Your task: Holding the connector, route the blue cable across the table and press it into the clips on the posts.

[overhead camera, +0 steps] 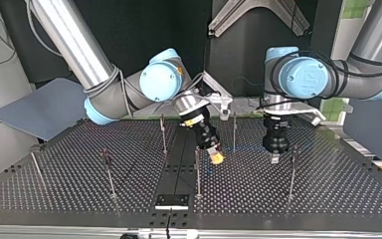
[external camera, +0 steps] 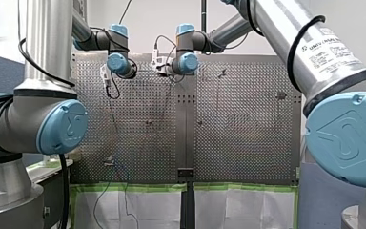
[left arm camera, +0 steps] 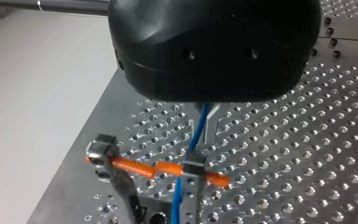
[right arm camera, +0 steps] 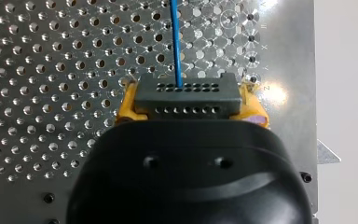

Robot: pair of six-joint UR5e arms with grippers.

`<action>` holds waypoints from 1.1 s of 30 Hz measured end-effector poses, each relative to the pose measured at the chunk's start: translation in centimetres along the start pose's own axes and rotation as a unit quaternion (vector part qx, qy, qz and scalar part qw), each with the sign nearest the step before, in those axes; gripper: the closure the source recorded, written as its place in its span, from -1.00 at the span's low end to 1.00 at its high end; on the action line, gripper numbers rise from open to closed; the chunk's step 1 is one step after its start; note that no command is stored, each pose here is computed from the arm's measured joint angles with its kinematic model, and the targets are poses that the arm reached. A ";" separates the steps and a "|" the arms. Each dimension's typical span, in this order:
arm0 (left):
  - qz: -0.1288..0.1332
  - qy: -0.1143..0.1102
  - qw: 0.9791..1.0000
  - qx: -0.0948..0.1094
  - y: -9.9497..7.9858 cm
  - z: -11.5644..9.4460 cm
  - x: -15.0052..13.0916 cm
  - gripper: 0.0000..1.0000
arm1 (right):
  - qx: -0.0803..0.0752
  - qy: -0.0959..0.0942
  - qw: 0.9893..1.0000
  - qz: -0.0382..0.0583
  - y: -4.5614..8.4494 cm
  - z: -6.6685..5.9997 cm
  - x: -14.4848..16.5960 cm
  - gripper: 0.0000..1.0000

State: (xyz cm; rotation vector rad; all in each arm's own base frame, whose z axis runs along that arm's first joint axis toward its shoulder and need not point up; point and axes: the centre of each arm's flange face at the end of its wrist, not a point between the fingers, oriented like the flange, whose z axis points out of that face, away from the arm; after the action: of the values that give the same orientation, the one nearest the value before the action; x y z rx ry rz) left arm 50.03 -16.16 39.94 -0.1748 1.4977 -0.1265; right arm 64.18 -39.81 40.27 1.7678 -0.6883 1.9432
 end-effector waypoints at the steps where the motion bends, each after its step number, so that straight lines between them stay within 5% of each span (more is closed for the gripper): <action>1: 0.000 0.001 1.000 0.000 0.0 0.0 0.0 1.00 | 0.000 0.000 1.000 0.000 0.0 0.0 0.0 1.00; 10: 0.011 0.028 0.999 -0.020 0.4 -1.5 1.7 1.00 | -0.002 -0.006 1.000 0.002 -0.6 -0.2 -0.4 1.00; 21: -0.002 0.027 0.998 -0.048 1.6 -3.2 4.6 1.00 | -0.011 -0.044 0.999 0.002 -0.3 -1.0 -4.4 1.00; 28: -0.005 0.031 0.999 -0.040 1.8 -4.2 6.9 1.00 | -0.016 -0.094 0.995 0.001 0.5 -1.9 -10.1 1.00; 33: -0.001 0.047 0.998 -0.036 1.8 -5.0 9.9 1.00 | -0.019 -0.112 0.994 0.001 0.9 -2.3 -12.1 1.00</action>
State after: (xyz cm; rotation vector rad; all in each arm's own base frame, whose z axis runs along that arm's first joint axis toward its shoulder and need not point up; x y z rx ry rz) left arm 45.73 -16.46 29.53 -0.2323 1.5972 -0.0835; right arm 63.04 -38.92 27.96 1.9812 -0.7945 1.7361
